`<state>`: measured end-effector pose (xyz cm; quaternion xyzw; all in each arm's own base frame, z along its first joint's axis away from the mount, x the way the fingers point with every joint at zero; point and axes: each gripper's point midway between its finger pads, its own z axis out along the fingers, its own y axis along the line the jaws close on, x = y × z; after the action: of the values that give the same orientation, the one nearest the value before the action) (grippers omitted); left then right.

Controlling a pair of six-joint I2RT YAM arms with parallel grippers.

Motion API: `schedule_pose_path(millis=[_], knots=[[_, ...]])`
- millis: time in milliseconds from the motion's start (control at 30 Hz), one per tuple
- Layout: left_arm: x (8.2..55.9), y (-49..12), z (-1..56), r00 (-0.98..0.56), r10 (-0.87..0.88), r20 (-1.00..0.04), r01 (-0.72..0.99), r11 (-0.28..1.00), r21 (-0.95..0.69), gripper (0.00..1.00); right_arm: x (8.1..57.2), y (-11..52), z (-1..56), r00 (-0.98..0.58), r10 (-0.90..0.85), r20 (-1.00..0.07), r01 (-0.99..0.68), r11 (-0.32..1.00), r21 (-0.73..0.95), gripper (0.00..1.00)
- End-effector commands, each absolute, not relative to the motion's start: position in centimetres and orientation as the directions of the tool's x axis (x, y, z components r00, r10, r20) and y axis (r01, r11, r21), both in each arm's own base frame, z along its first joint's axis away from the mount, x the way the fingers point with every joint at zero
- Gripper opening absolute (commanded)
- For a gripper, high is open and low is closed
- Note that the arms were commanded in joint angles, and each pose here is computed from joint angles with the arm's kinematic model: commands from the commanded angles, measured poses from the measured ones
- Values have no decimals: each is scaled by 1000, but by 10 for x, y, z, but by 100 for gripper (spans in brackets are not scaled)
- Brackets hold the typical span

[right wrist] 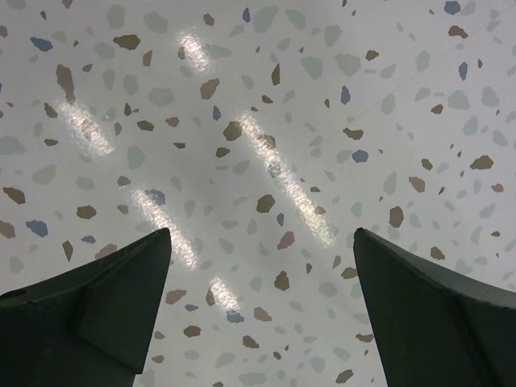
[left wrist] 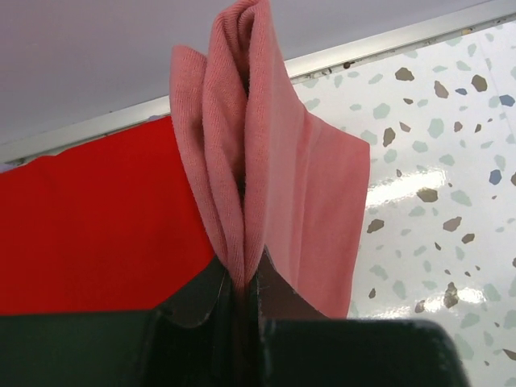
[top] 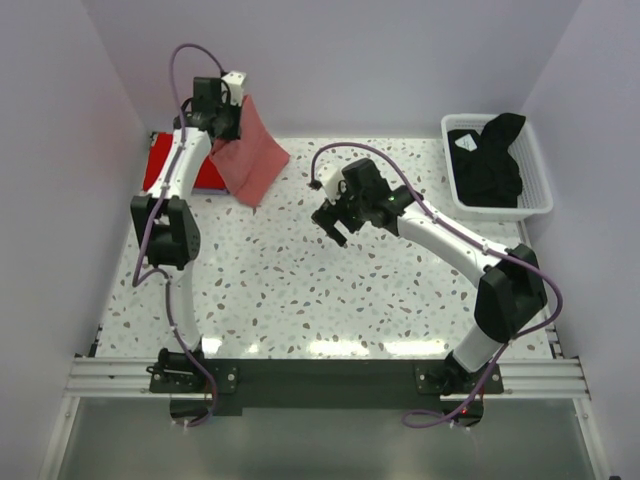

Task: Fold and stack the t-shirts
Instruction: Neatly place the folded tshirt to the corner

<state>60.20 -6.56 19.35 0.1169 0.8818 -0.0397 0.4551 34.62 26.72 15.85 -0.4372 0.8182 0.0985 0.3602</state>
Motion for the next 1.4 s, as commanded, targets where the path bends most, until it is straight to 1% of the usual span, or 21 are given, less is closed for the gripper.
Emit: schedule_pose_path(millis=[0,367,1000,1367], knots=[[611,-59,254,-412,220,-884,249,961,123,0,353,271,170,-340,-639,-690,-784,598,-167,99],[602,-57,313,-312,193,-930,220,967,127,0,354,274,169,-352,-641,-682,-788,596,-153,99],[591,-59,347,-265,144,-953,203,975,91,0,345,270,165,-356,-652,-669,-799,584,-144,99],[585,-56,365,-237,148,-960,193,976,102,0,347,272,163,-369,-651,-663,-797,589,-135,99]])
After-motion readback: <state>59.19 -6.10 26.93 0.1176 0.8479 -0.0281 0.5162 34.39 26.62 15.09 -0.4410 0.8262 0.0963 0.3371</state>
